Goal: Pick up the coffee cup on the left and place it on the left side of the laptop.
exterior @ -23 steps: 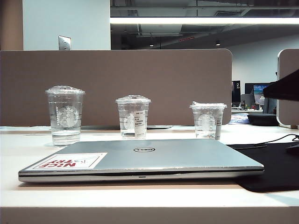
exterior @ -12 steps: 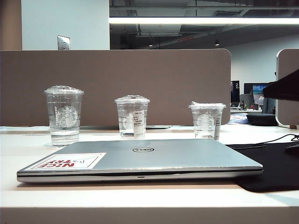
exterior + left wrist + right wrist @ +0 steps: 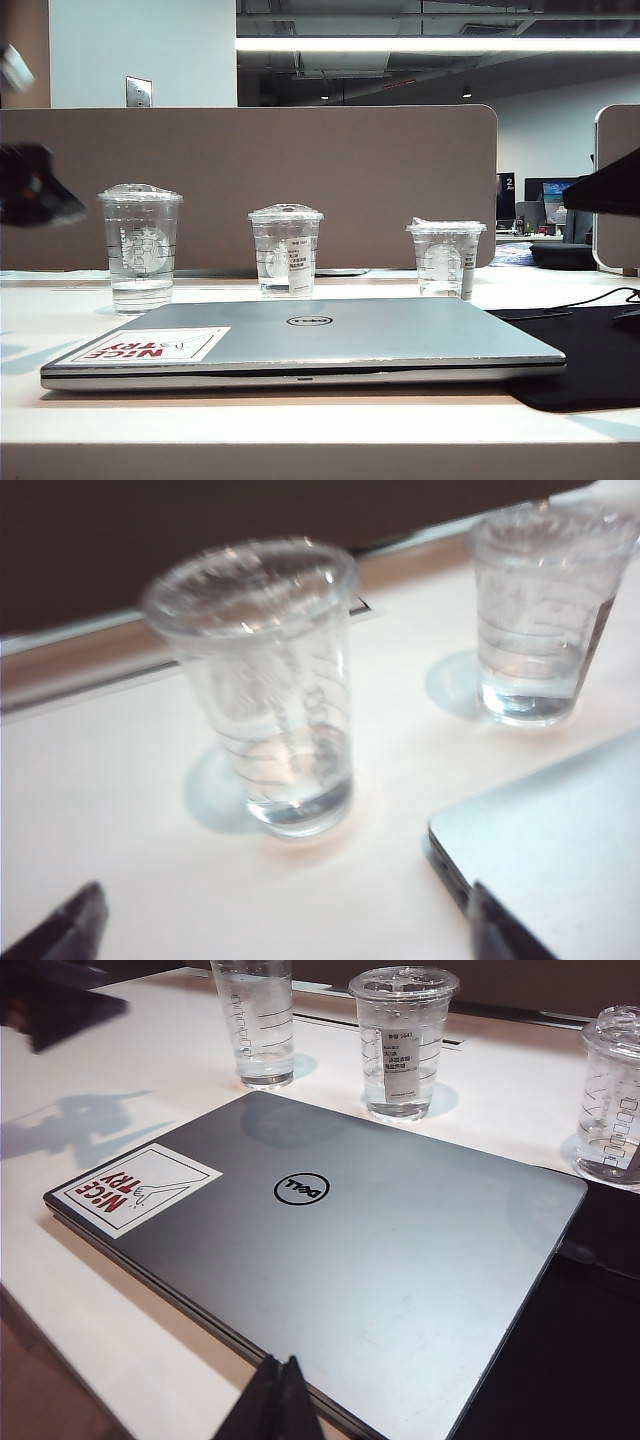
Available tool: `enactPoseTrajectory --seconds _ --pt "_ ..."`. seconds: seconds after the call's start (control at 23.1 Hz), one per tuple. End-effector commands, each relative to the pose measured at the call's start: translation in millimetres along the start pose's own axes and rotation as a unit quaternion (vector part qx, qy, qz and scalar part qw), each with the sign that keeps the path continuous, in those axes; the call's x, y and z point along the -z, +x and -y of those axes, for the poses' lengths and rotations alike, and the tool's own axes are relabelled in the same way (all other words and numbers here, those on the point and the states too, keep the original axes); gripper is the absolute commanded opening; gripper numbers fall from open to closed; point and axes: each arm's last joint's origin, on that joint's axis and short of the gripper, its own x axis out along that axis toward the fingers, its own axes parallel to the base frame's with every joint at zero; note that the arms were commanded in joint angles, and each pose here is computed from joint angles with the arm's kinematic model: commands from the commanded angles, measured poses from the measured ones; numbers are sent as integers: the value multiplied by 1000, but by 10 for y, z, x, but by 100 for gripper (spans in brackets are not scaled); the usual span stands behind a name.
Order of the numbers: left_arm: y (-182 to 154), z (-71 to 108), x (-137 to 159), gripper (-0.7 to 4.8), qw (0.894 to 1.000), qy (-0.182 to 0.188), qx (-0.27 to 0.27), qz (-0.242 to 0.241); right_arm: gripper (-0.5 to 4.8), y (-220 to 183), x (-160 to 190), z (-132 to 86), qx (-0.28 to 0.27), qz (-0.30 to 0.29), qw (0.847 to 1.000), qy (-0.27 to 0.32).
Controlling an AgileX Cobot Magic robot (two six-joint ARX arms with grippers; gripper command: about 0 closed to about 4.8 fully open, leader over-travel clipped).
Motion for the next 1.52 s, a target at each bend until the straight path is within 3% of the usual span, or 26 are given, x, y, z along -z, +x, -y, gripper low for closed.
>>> enactPoseTrajectory --seconds 0.04,0.26,0.65,1.52 --pt "281 -67 61 479 999 -3 39 0 -4 1 -4 0 1 8 1000 2" --pt "688 -166 296 479 997 -9 68 -27 -4 1 -4 0 0 7 1000 2" --pt "985 -297 609 479 995 -45 85 -10 -4 1 -4 0 0 8 1000 2" --pt "1524 -425 865 479 994 -62 85 -3 -4 1 -4 0 0 8 1000 2"
